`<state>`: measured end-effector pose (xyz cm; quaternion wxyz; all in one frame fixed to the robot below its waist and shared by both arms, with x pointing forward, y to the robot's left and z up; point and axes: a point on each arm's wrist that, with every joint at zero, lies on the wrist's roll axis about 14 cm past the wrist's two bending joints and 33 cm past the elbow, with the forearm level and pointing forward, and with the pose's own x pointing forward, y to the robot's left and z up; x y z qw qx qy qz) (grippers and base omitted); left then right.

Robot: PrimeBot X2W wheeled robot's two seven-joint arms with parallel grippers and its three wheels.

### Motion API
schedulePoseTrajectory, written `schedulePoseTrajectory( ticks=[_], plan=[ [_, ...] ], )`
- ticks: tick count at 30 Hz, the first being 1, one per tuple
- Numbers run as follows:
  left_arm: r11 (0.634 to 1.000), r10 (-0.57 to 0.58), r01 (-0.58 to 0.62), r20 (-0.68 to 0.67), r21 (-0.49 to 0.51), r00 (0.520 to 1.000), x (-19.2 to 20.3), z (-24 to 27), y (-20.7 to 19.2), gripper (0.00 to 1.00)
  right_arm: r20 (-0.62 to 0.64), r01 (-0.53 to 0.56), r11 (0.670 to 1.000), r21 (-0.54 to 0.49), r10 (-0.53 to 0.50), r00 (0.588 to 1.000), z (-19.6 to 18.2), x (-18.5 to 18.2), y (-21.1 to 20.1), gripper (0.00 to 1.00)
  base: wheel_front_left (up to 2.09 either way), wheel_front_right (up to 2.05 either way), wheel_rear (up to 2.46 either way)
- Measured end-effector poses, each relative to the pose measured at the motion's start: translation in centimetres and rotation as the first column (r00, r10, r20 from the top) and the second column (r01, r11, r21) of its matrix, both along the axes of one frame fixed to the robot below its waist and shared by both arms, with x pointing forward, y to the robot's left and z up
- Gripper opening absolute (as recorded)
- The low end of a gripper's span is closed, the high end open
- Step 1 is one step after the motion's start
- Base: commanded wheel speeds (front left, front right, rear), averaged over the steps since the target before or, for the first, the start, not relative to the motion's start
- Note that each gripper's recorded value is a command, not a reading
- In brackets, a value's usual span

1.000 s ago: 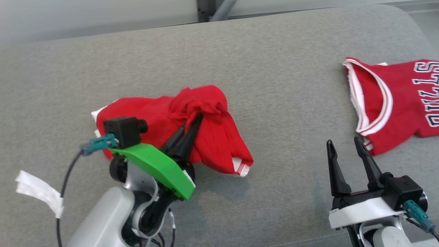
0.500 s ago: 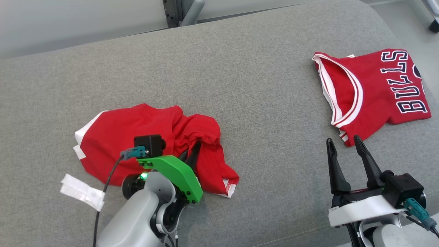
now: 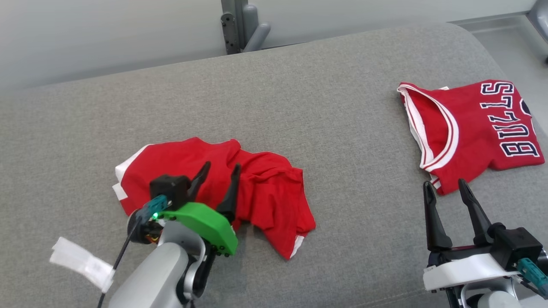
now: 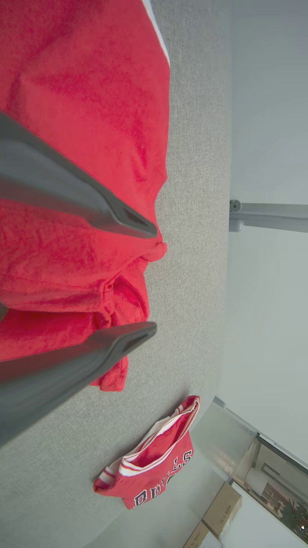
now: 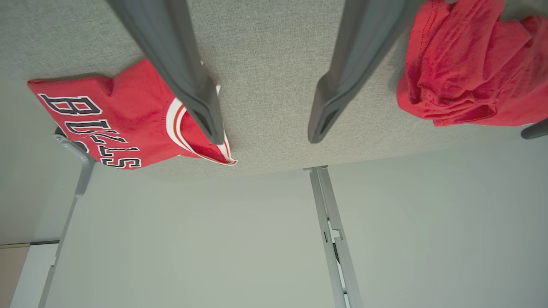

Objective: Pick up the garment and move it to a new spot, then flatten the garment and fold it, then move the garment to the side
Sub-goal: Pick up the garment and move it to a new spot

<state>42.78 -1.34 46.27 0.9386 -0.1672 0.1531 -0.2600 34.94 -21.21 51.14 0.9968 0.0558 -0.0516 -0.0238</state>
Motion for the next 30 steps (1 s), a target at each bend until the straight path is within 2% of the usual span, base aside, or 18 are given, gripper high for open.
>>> schedulePoseTrajectory(
  ticks=[2, 8, 14, 18, 23, 30],
  plan=[
    [0.996, 0.08, -0.084, 0.103, 0.039, 0.991, -0.1, 1.5, 3.0, 1.0, 0.011, 0.001, 1.0, -0.012, -0.001, 1.0, 0.4, -0.2, -0.1, 1.0, 0.0, 0.0, 0.0],
    [0.965, 0.233, -0.252, 0.197, 0.075, 0.952, -2.2, 2.6, 9.9, 1.0, 0.015, -0.024, 0.999, -0.045, 0.025, 1.0, 0.5, -0.2, 0.5, 1.0, 0.0, 0.0, 0.0],
    [0.91, 0.372, -0.393, 0.16, 0.133, 0.914, -6.4, 0.1, 16.4, 1.0, 0.004, -0.05, 0.996, -0.073, 0.051, 0.999, 0.2, 0.0, 1.2, 1.0, 0.0, 0.0, 0.0],
    [0.872, 0.434, -0.464, 0.189, 0.155, 0.881, -8.6, -0.1, 19.5, 1.0, -0.021, -0.078, 0.994, -0.082, 0.076, 0.997, -0.6, 0.0, 1.9, 1.0, 0.0, 0.0, 0.0],
    [0.845, 0.492, -0.518, 0.189, 0.132, 0.85, -11.2, -0.4, 21.3, 1.0, -0.034, -0.106, 0.99, -0.094, 0.103, 0.994, -0.9, 0.3, 2.7, 1.0, 0.0, 0.0, 0.0],
    [0.846, 0.497, -0.524, 0.209, 0.098, 0.842, -12.2, -0.3, 21.5, 1.0, -0.058, -0.124, 0.987, -0.099, 0.119, 0.991, -1.6, 0.3, 3.1, 1.0, 0.0, 0.0, 0.0]
  ],
)
